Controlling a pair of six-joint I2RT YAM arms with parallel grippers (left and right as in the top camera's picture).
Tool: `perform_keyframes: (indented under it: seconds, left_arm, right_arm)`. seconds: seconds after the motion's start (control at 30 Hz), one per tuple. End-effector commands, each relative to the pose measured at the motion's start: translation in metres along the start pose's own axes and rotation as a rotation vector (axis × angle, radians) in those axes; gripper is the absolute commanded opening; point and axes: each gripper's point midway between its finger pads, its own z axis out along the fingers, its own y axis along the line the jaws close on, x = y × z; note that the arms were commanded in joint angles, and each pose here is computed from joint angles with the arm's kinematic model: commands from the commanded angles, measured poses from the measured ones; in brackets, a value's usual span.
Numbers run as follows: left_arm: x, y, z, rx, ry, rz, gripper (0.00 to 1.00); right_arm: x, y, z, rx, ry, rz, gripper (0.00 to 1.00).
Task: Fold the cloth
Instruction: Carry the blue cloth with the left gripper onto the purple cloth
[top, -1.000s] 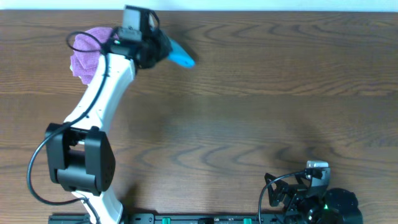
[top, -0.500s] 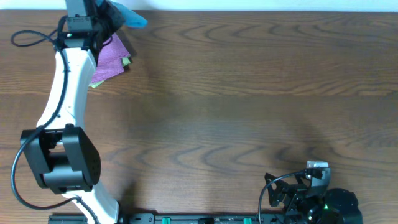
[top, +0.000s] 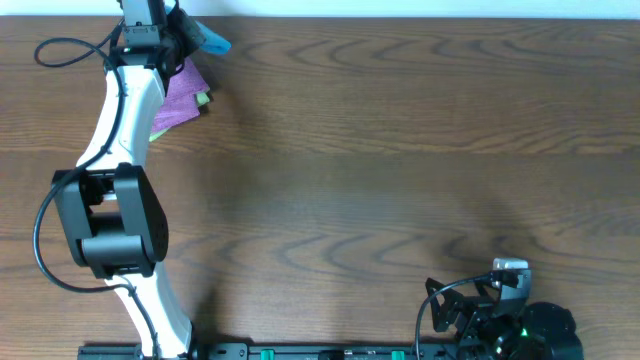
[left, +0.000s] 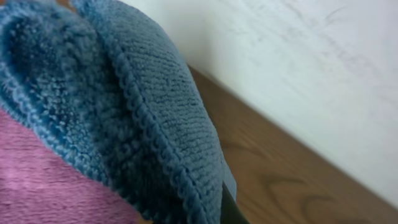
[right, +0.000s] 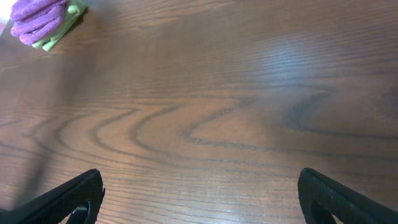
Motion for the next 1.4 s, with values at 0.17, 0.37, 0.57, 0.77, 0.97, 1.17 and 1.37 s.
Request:
perform_keyframes:
  seconds: [0.17,0.37,0.57,0.77,0.97,1.17,1.37]
  left_arm:
    - [-0.012,0.011,-0.006,-0.071,-0.028,0.087,0.05]
    - [-0.024,0.016,-0.013,-0.082,-0.037,0.074,0.05]
    - [-0.035,0.020,-0.025,-0.113,-0.029,0.093,0.05]
    - [-0.019,0.045,-0.029,-0.217,0.036,0.098,0.06]
    - [-0.016,0.075,-0.036,-0.324,0.070,0.122,0.06]
    - [-0.011,0.103,-0.044,-0.385,0.118,0.090,0.06]
    - [0.003,0.118,-0.038,-0.414,0.179,0.076,0.06]
  right_arm:
    - [-0.001,-0.002,0.000,0.010,-0.009,0.013,0.99]
    - [-0.001,-0.002,0.000,0.010,-0.009,0.013,0.99]
    - [-0.001,-0.002,0.000,0.010,-0.009,0.013,0.99]
    - [-0.001,-0.002,0.000,0.010,-0.009,0.013,0.99]
    - [-0.001,-0.002,0.000,0.010,-0.009,0.013,0.99]
    - [-0.001,-0.002,0.000,0.010,-0.009,0.013,0.99]
    - [-0.001,-0.002,0.000,0.010,-0.009,0.013,0.99]
